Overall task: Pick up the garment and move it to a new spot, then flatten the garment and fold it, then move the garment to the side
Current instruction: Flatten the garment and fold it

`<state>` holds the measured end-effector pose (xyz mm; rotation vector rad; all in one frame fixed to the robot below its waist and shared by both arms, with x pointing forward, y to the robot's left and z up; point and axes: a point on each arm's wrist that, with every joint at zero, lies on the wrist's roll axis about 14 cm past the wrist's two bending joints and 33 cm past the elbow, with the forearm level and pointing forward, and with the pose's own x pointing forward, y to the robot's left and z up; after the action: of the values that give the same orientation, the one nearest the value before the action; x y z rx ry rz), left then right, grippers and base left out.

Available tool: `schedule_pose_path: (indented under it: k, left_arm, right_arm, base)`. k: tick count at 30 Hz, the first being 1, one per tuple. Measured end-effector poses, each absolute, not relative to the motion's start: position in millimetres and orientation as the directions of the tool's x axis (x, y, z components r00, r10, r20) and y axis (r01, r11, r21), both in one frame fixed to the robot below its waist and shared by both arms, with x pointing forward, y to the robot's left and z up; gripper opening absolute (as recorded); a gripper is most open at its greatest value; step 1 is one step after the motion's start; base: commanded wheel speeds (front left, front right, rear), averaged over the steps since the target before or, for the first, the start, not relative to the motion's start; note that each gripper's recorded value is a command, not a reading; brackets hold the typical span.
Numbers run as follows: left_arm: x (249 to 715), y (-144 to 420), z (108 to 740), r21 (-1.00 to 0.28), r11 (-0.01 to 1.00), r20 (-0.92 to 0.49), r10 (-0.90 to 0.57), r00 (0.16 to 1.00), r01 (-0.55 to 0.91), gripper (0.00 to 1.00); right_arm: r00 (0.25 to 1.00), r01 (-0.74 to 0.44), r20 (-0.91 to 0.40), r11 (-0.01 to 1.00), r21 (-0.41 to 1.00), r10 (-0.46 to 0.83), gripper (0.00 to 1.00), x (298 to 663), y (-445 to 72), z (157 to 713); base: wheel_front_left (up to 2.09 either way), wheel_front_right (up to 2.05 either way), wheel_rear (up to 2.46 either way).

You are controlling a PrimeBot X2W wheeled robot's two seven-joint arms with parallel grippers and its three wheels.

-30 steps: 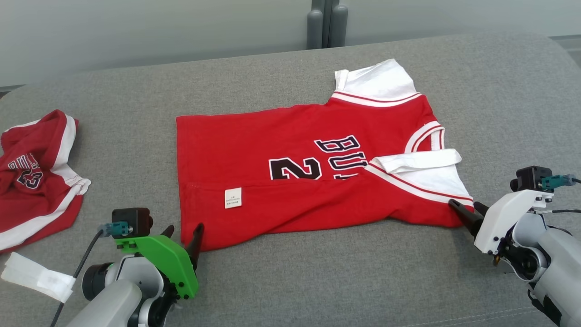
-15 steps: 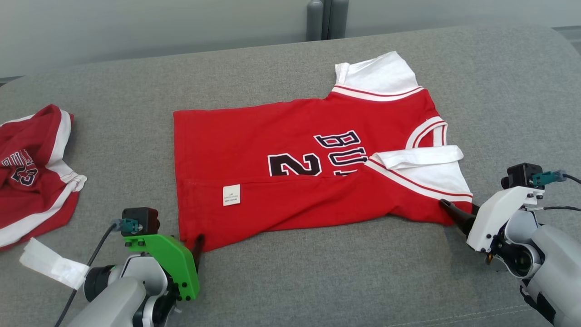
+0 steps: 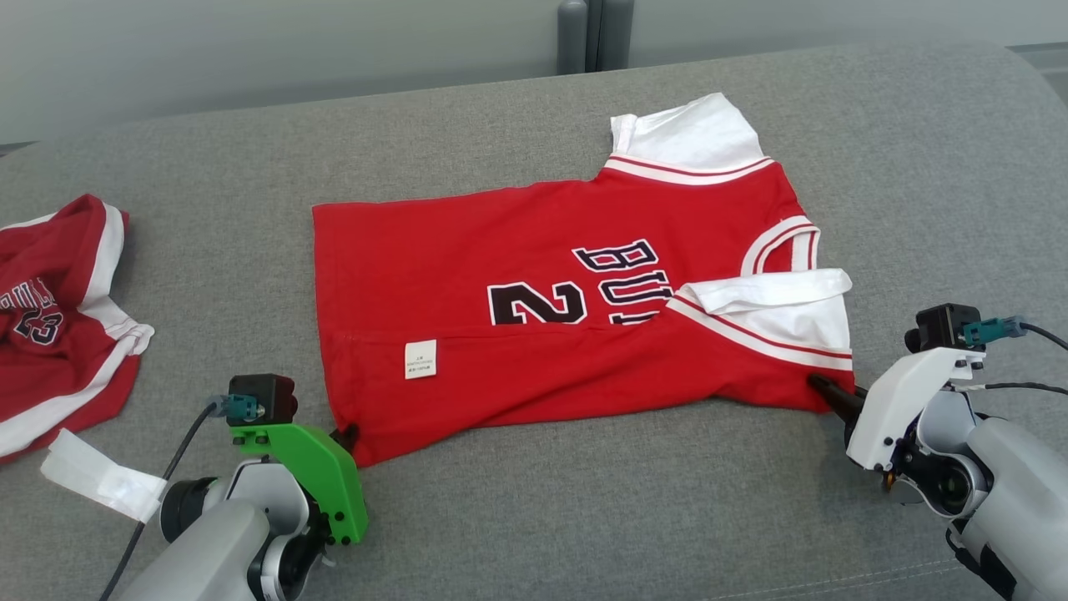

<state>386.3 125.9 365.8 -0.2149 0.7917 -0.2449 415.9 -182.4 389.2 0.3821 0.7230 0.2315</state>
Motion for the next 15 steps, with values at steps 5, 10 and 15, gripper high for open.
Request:
schedule_pose_path:
  k: [5,10,15]
  left_arm:
    - [387.0,126.1,368.1,-0.282,0.949,-0.665,-0.298,0.685,0.139,0.00]
    - [388.6,124.0,378.1,-0.287,0.945,-0.637,-0.312,0.705,0.160,0.00]
    - [375.1,129.5,385.6,-0.283,0.944,-0.627,-0.315,0.712,0.169,0.00]
  right_arm:
    - [0.738,-0.083,-0.584,0.904,0.418,0.338,0.00,417.3,-182.0,394.3]
    - [0.746,-0.087,-0.574,0.904,0.419,0.338,0.00,414.7,-182.3,398.8]
    - [0.750,-0.098,-0.559,0.895,0.435,0.354,0.00,405.8,-179.2,407.0]
  base:
    - [0.00,0.00,0.00]
    - [0.00,0.00,0.00]
    - [0.00,0.00,0.00]
